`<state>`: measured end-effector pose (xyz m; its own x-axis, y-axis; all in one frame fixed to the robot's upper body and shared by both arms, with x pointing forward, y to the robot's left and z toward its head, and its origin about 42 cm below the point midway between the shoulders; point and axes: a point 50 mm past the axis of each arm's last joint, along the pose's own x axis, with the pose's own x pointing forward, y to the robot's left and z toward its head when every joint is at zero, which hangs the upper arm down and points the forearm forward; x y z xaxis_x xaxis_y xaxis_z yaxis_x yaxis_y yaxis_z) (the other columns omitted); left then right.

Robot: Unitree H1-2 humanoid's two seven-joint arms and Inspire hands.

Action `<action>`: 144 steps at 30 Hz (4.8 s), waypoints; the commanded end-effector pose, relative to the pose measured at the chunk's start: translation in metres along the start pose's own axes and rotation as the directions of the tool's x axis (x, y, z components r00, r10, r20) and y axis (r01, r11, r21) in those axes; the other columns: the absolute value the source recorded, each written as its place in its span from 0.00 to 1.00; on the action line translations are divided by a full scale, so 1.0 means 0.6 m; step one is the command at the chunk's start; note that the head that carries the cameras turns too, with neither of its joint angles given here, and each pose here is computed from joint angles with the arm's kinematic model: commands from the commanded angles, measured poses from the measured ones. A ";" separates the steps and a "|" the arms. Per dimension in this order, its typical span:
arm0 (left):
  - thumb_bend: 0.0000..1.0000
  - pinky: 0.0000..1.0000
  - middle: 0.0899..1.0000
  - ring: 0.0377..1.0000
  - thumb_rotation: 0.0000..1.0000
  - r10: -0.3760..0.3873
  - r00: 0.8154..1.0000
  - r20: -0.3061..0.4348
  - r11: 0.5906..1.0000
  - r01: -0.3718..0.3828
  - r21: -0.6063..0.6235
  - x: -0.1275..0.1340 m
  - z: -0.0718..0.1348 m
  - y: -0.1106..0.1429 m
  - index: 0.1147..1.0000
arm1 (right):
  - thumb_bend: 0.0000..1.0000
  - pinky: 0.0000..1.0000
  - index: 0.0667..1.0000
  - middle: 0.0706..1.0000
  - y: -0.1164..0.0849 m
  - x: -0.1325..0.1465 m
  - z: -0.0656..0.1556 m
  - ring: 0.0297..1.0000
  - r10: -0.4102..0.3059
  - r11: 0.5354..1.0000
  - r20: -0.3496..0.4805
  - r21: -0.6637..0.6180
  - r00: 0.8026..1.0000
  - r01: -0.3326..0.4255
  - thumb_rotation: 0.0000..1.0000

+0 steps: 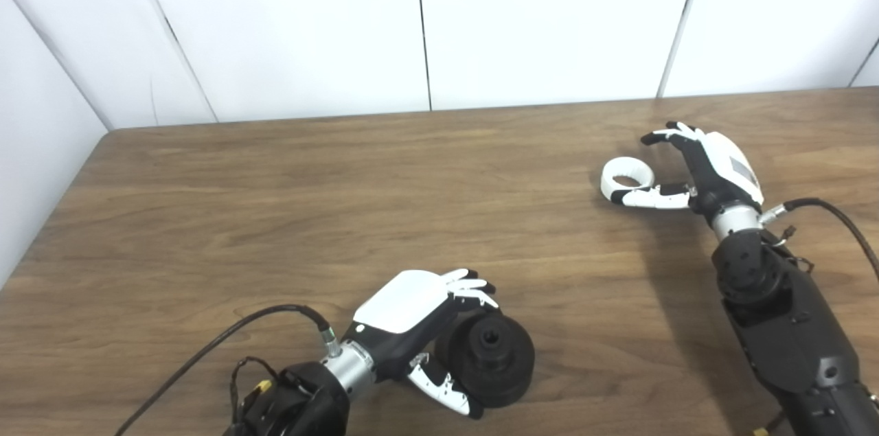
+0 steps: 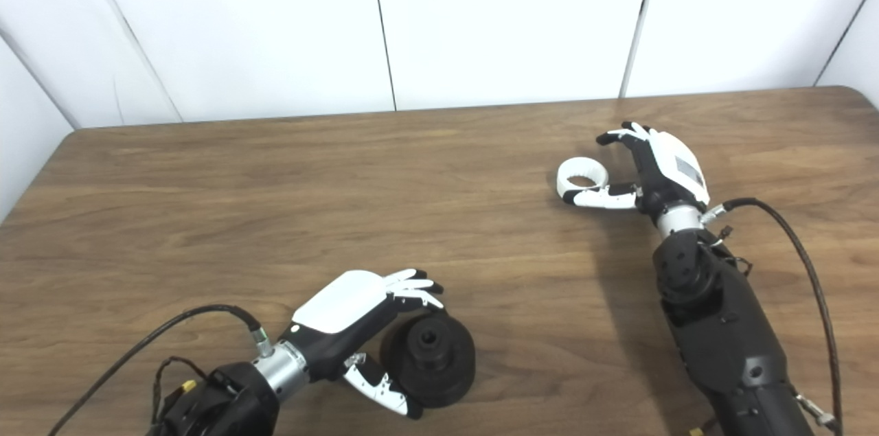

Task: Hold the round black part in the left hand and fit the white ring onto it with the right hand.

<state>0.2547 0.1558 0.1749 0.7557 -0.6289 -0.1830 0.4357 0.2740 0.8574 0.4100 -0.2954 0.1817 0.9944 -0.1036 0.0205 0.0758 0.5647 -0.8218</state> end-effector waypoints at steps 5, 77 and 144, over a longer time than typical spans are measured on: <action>0.90 0.85 0.89 0.96 0.23 0.032 0.999 0.003 0.999 -0.032 0.015 -0.003 0.001 0.016 0.67 | 0.90 0.88 0.75 0.93 -0.037 0.026 0.031 0.99 -0.052 0.999 0.071 -0.003 0.996 0.053 0.35; 0.90 0.85 0.91 0.97 0.21 0.041 0.999 0.000 0.999 -0.041 -0.012 -0.009 0.014 0.022 0.66 | 0.83 0.94 0.64 0.92 -0.003 0.021 0.018 0.98 -0.006 1.000 0.061 0.009 0.998 0.006 0.32; 0.90 0.85 0.90 0.96 0.22 0.036 0.999 0.002 0.999 -0.036 -0.004 -0.003 0.010 0.015 0.65 | 0.52 0.91 0.46 0.89 -0.020 -0.005 0.019 0.95 -0.081 0.996 0.097 0.046 0.992 0.077 0.16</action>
<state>0.2504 0.1559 0.1798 0.7647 -0.6160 -0.1894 0.4454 0.2928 0.8461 0.4007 -0.2922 0.1708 0.9955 -0.0771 0.0544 0.0898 0.5974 -0.7969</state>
